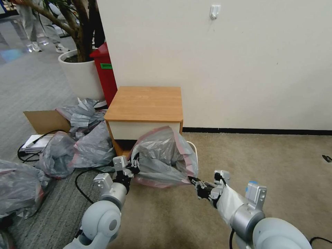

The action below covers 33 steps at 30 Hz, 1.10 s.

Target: Pick up the garbage bag from the table and place it over the trash can.

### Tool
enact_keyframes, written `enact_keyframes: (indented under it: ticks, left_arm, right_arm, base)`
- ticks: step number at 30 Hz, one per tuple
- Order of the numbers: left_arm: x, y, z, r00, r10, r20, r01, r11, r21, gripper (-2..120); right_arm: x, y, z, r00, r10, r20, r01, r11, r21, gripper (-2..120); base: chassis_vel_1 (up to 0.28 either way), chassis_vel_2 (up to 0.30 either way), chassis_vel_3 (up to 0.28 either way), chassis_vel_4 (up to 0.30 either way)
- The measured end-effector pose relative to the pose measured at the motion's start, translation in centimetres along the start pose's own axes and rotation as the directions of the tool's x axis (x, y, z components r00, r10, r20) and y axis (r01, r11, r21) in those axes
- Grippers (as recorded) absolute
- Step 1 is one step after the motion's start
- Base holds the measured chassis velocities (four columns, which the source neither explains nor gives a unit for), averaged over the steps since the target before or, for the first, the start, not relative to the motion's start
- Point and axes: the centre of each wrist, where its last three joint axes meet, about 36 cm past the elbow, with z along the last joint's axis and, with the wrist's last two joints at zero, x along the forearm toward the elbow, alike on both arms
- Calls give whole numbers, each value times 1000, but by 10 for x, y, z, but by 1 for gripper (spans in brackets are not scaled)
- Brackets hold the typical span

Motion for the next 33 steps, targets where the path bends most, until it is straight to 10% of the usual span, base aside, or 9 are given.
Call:
enact_keyframes:
  ticks: [9,19,33]
  left_arm:
    - [-1,-1,0,1000,3,-2,-3,1000,4,8]
    - [-11,1,7,1000,-18,-18,18,1000,-10,8]
    - [-11,-4,9,999,-19,-29,17,998,-56,8]
  right_arm:
    - [4,5,-2,1000,-10,15,10,1000,9,0]
    - [11,2,-10,995,-19,98,6,990,140,35]
    - [-9,4,-30,930,-177,321,-9,865,502,85]
  base:
    - [0,0,0,0]
    - [0,0,0,0]
    - [0,0,0,0]
